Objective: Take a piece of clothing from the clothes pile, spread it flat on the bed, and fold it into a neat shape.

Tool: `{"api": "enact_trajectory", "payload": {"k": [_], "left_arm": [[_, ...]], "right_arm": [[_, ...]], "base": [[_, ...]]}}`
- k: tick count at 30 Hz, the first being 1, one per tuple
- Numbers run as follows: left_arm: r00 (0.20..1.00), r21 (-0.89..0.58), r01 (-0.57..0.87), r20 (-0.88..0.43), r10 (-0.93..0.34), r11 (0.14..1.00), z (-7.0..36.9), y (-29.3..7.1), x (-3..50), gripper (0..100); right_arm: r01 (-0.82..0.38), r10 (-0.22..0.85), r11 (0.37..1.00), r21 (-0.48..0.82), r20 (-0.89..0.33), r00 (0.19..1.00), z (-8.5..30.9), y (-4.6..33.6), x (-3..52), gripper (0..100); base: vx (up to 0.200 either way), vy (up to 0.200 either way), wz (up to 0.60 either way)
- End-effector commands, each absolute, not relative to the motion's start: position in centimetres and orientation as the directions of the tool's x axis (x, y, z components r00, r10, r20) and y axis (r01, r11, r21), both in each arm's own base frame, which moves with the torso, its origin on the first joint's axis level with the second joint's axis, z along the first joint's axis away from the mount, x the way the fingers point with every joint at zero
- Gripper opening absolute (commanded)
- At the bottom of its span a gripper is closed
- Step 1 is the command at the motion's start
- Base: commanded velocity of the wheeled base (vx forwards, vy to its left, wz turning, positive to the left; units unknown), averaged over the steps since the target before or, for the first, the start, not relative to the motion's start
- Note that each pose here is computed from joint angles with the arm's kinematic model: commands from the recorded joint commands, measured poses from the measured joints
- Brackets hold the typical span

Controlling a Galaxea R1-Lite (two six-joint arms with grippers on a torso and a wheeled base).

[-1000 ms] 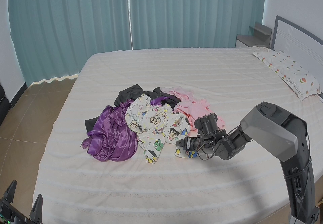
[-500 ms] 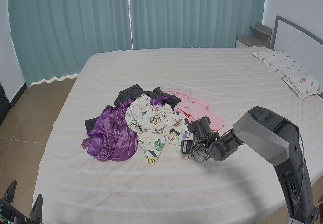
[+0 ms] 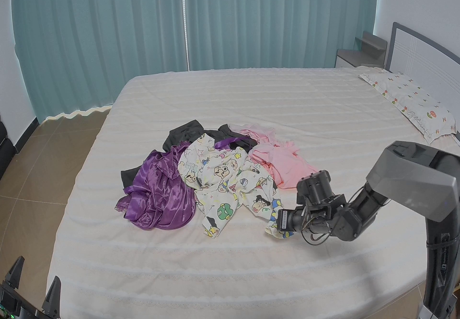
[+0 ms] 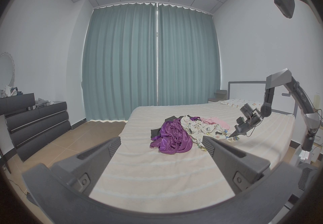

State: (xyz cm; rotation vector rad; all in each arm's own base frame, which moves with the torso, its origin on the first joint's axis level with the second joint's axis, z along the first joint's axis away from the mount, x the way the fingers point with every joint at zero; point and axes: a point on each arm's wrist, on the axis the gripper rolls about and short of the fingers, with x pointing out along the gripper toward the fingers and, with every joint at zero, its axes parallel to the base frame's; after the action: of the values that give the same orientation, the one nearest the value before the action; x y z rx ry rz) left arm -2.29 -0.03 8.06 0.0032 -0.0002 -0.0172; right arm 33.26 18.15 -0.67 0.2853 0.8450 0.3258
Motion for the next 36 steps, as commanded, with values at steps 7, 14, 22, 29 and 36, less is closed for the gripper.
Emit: {"api": "enact_trajectory", "payload": {"k": [7,14,22,29,36], "left_arm": [[1.0,0.003,0.017,-0.002,-0.017,1.0,7.5,0.0,-2.3,100],[1.0,0.005,0.021,0.0,-0.021,1.0,7.5,0.0,-2.3,100],[0.988,-0.017,0.06,0.147,-0.057,0.998,11.7,-0.1,-3.2,100],[0.959,-0.157,0.279,-0.015,-0.284,0.947,21.7,-0.7,3.1,100],[0.728,-0.239,0.55,-0.332,-0.6,0.8,18.5,-3.8,9.1,100]], "right_arm": [[-0.421,0.617,0.749,0.512,-0.306,0.725,9.7,12.4,22.1,0],[-0.518,0.659,0.69,0.505,-0.141,0.739,13.7,10.8,19.1,0],[-0.615,0.706,0.623,0.483,-0.009,0.708,16.6,10.8,18.1,0],[-0.695,0.74,0.556,0.455,0.111,0.664,19.8,13.0,19.1,0],[-0.723,0.742,0.52,0.456,0.178,0.646,21.8,16.7,21.1,0]], "base": [[0.0,0.0,0.0],[0.0,0.0,0.0],[0.0,0.0,0.0],[0.0,0.0,0.0],[0.0,0.0,0.0]]}}
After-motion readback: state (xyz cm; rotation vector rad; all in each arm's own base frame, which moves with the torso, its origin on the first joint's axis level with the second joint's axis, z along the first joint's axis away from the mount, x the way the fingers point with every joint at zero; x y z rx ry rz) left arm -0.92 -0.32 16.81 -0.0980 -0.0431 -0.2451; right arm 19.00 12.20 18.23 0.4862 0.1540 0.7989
